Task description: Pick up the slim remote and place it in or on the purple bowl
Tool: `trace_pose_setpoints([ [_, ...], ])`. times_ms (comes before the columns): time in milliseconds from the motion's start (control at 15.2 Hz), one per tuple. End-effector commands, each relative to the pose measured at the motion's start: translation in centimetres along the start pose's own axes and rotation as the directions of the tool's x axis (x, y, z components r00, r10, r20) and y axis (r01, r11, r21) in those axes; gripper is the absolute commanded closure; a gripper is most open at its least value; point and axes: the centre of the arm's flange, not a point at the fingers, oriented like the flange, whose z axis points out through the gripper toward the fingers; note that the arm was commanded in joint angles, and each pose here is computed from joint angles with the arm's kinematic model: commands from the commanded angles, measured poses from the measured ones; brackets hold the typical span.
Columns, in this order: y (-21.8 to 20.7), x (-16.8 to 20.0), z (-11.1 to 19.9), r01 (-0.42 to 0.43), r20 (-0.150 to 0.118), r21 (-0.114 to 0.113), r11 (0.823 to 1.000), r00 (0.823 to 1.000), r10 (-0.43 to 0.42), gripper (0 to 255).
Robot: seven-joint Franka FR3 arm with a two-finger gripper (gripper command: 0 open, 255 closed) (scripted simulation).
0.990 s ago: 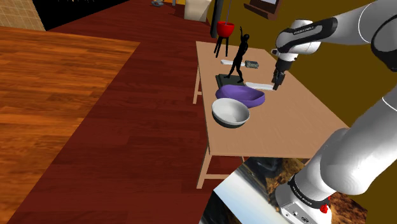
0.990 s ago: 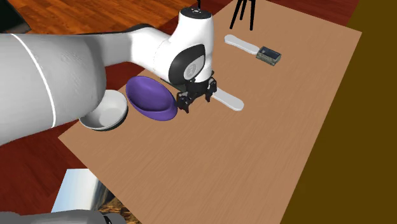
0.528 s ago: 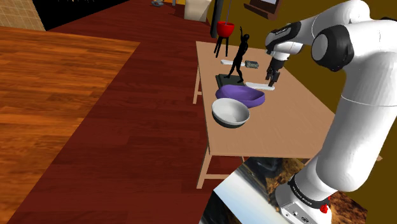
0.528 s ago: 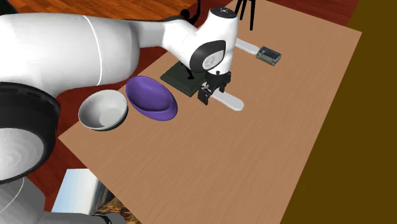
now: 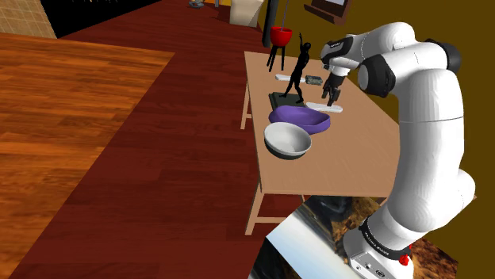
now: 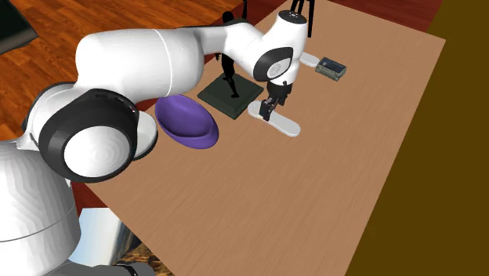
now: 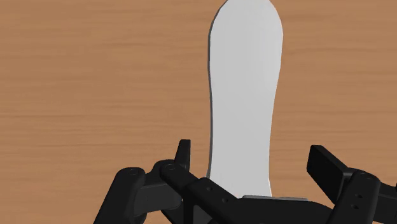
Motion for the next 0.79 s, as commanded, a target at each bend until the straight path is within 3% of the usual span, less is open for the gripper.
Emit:
trace_pose_setpoints([
  [0,0.2,-0.2,1.0,0.005,-0.001,0.000,1.000,1.000,-0.005,0],
  [264,0.2,-0.2,3.5,0.005,-0.001,0.000,1.000,1.000,-0.005,0],
  [726,0.2,-0.2,3.5,0.005,-0.001,0.000,1.000,1.000,-0.005,0],
])
